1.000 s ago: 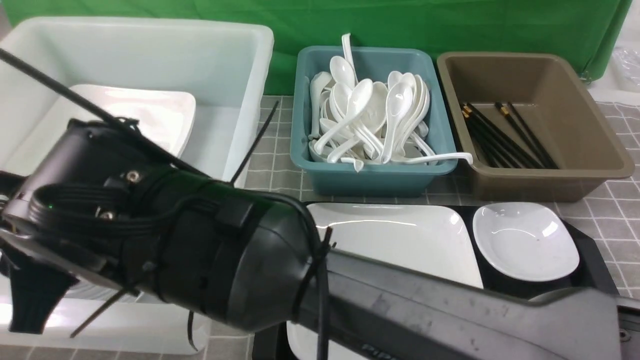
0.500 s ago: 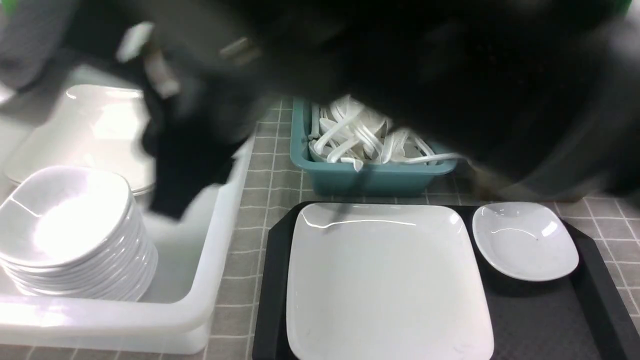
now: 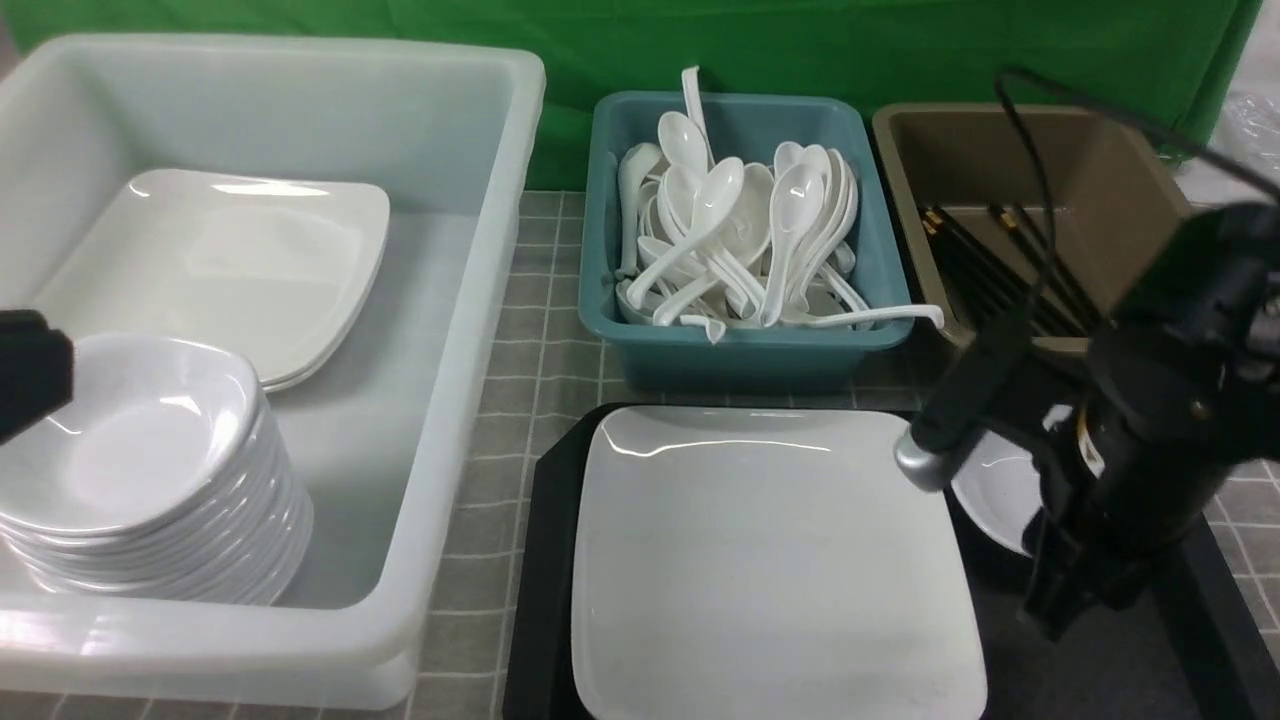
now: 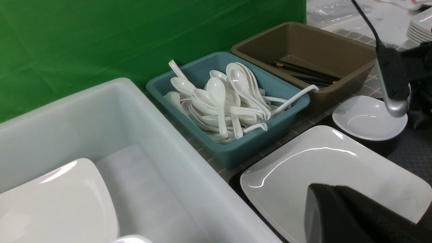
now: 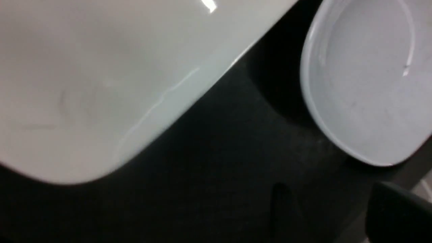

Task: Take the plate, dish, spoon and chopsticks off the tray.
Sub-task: Use the right arm to grab a small plate from the dinner plate, then use the right arm to put the small plate into the large storage box on the left, then use the left arm to grab a plate from the dinner plate, then use the left arm to put the plate into the large storage box on the left

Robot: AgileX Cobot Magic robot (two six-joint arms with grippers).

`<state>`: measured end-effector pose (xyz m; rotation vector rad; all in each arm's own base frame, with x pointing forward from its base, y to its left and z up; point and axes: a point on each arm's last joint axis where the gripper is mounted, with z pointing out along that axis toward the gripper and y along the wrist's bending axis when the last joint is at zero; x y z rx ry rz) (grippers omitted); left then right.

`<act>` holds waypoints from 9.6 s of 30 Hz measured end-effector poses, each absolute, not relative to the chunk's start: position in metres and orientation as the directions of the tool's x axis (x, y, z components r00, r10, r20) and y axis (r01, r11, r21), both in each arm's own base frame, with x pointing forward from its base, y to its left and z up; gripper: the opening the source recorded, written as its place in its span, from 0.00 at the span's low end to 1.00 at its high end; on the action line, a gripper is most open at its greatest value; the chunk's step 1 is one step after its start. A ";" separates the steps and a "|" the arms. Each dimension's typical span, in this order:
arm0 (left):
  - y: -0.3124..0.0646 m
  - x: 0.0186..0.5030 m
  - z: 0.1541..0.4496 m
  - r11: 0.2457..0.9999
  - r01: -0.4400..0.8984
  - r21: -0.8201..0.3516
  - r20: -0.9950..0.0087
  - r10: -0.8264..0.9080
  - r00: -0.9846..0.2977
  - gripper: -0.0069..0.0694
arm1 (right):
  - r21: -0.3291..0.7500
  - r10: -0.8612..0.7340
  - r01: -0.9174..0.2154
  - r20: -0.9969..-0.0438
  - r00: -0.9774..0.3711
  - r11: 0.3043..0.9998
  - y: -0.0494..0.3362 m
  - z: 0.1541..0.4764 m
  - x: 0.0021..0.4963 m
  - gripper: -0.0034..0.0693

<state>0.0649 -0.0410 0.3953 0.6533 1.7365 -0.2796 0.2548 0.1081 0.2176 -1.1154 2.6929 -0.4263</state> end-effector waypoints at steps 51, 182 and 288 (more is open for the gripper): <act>0.033 -0.014 0.384 0.930 0.318 0.185 -0.972 0.221 -0.079 0.12 | -0.453 -0.753 -0.867 -0.640 0.155 0.206 0.409 0.364 0.188 0.14; -0.220 0.107 0.282 -0.194 0.852 0.486 -0.360 0.844 0.397 0.13 | 0.066 -0.336 -0.617 -0.791 -0.512 0.784 0.032 0.352 0.044 0.29; -0.036 0.353 0.277 0.455 0.596 0.662 -0.248 0.883 -0.398 0.66 | 0.155 -0.360 -0.758 -0.809 -0.466 0.633 0.091 0.372 0.061 0.13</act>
